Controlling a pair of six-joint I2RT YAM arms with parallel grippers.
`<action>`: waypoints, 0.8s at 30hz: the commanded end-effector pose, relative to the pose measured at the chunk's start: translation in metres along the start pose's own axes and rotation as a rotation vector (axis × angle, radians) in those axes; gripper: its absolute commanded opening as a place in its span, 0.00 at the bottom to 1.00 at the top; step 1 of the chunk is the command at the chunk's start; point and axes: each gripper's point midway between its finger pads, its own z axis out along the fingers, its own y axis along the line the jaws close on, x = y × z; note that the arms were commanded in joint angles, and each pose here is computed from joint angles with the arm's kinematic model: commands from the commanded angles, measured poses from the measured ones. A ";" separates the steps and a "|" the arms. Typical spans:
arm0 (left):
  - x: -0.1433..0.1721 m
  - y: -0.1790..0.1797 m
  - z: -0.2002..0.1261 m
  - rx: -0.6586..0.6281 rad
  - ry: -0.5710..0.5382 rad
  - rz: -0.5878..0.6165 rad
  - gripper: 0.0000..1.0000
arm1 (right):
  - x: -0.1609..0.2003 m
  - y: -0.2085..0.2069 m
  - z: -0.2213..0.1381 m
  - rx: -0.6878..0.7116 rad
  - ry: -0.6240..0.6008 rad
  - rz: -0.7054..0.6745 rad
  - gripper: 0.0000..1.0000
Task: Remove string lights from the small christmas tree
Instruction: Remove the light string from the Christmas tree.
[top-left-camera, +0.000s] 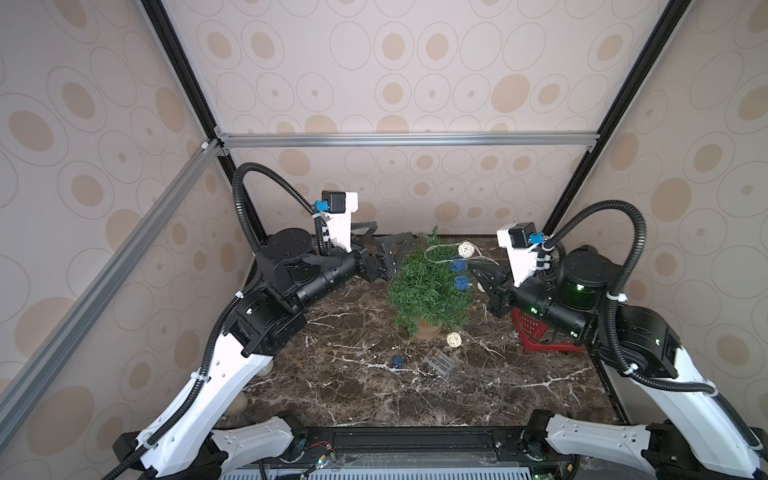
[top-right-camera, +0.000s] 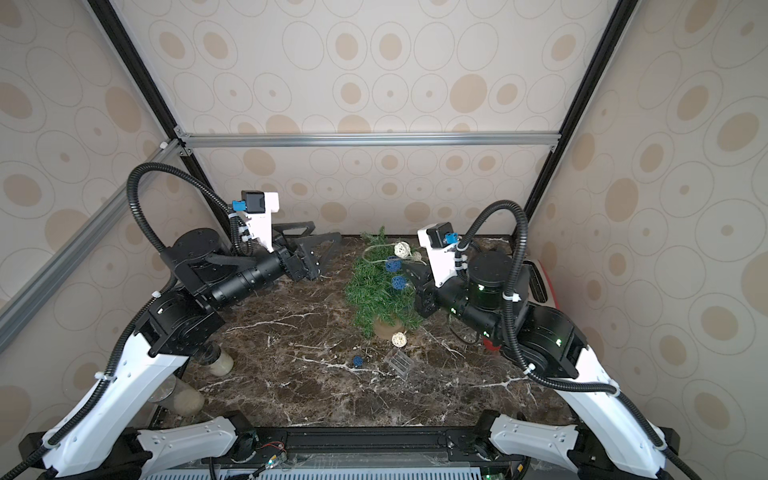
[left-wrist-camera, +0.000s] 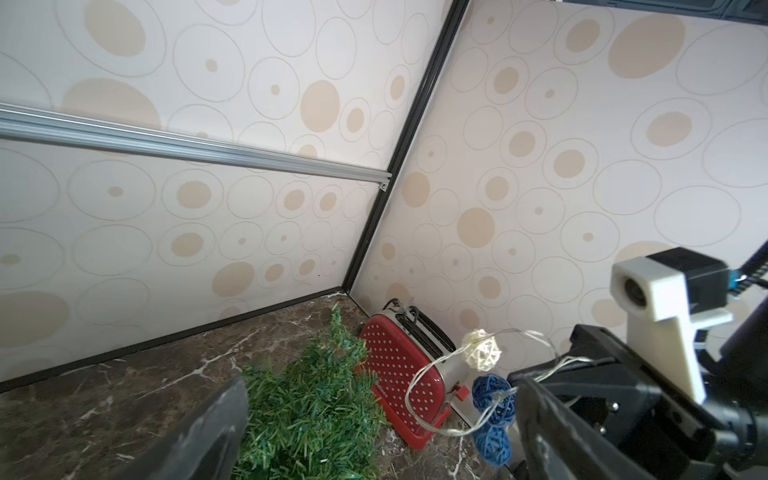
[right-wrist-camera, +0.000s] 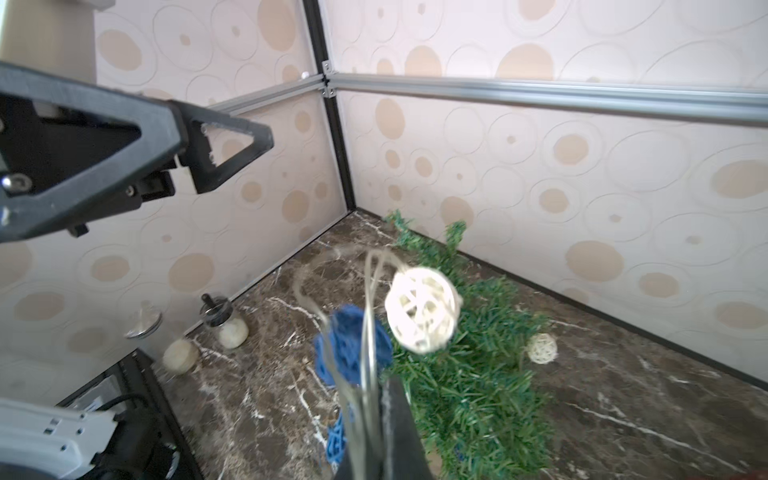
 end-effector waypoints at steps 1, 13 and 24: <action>-0.010 0.007 -0.015 -0.069 -0.028 0.075 0.99 | -0.015 -0.024 -0.004 0.148 -0.016 -0.064 0.00; -0.006 0.021 -0.025 -0.144 -0.031 0.119 0.99 | -0.080 -0.054 -0.019 0.345 -0.154 -0.134 0.00; -0.008 0.023 -0.025 -0.155 -0.039 0.141 1.00 | -0.122 -0.068 -0.023 0.451 -0.247 -0.171 0.00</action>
